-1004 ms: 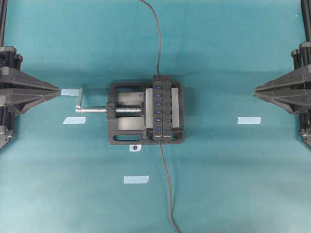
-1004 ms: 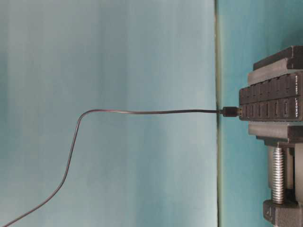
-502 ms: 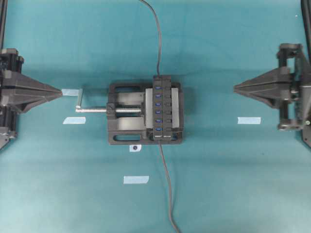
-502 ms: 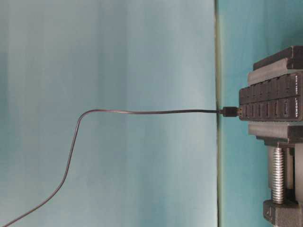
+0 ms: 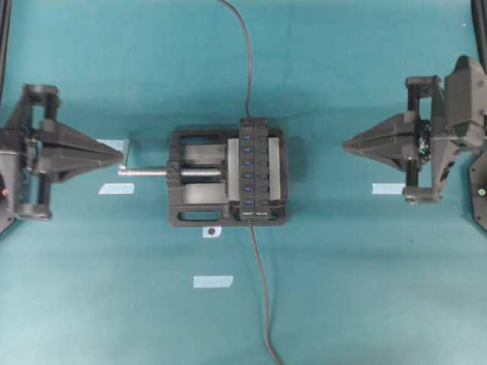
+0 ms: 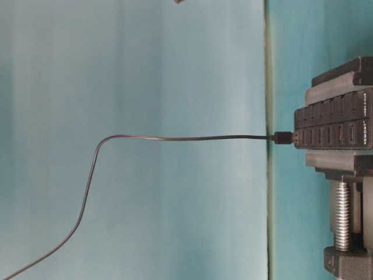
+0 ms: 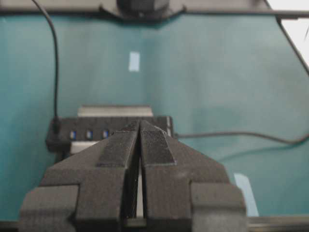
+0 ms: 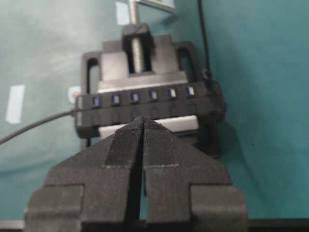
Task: Insert the USB into the front port of the fixed hub.
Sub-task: 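Move both grippers inward toward the clamped black USB hub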
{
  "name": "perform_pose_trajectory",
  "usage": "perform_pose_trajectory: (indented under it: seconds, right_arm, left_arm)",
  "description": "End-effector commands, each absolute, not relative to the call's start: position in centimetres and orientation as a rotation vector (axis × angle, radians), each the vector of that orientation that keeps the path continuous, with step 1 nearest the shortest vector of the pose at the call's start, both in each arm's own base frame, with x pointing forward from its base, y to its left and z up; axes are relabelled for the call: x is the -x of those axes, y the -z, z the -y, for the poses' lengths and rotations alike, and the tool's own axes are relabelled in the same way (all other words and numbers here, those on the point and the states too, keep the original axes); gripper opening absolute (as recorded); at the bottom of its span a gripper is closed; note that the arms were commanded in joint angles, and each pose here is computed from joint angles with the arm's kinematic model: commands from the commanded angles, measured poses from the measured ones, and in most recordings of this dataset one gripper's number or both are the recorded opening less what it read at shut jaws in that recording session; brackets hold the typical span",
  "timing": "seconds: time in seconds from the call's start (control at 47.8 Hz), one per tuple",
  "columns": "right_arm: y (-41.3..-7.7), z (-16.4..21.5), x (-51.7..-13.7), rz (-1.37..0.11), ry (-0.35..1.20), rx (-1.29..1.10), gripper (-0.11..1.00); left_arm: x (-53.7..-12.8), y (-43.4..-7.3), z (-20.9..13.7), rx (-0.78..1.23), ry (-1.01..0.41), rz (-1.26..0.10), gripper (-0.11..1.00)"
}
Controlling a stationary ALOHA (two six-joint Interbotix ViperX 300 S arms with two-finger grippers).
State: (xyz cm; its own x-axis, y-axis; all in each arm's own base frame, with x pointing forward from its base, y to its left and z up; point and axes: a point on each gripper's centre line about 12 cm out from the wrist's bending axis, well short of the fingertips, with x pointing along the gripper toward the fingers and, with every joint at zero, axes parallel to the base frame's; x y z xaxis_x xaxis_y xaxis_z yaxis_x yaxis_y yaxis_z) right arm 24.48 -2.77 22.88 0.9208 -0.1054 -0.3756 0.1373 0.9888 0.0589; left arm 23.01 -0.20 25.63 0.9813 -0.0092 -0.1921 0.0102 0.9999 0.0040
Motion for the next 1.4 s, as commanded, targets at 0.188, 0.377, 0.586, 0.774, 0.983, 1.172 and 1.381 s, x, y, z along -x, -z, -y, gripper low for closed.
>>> perform_pose_trajectory:
  seconds: [0.188, 0.377, 0.586, 0.774, 0.983, 1.172, 1.381]
  right_arm:
    - [-23.2, 4.3, -25.1, -0.375, 0.179, -0.089, -0.02]
    - [-22.0, 4.7, -26.2, -0.423, 0.189, -0.095, -0.02]
    - [-20.9, 5.0, -27.9, -0.419, 0.191, -0.093, -0.02]
    - [-19.5, 5.5, -30.3, -0.437, 0.192, -0.092, -0.02]
    - [-17.7, 6.3, -33.0, -0.493, 0.198, -0.089, -0.02]
    - [-17.1, 6.8, -34.6, -0.513, 0.205, -0.092, -0.02]
    - [-17.2, 7.1, -34.3, -0.511, 0.214, -0.094, -0.02]
  left_arm:
    - [-25.2, -25.4, 0.6, -0.012, 0.028, -0.241, 0.0]
    - [-26.3, -24.7, 0.9, -0.012, 0.035, -0.278, 0.0]
    - [-27.6, -24.8, 0.9, -0.013, 0.036, -0.253, 0.0]
    - [-28.8, -24.1, 1.2, -0.014, 0.044, -0.271, 0.0]
    - [-30.0, -23.5, 1.4, -0.014, 0.049, -0.281, 0.0]
    - [-30.3, -23.3, 1.5, -0.013, 0.052, -0.288, 0.0]
    - [-30.0, -23.0, 1.5, -0.011, 0.053, -0.299, 0.0]
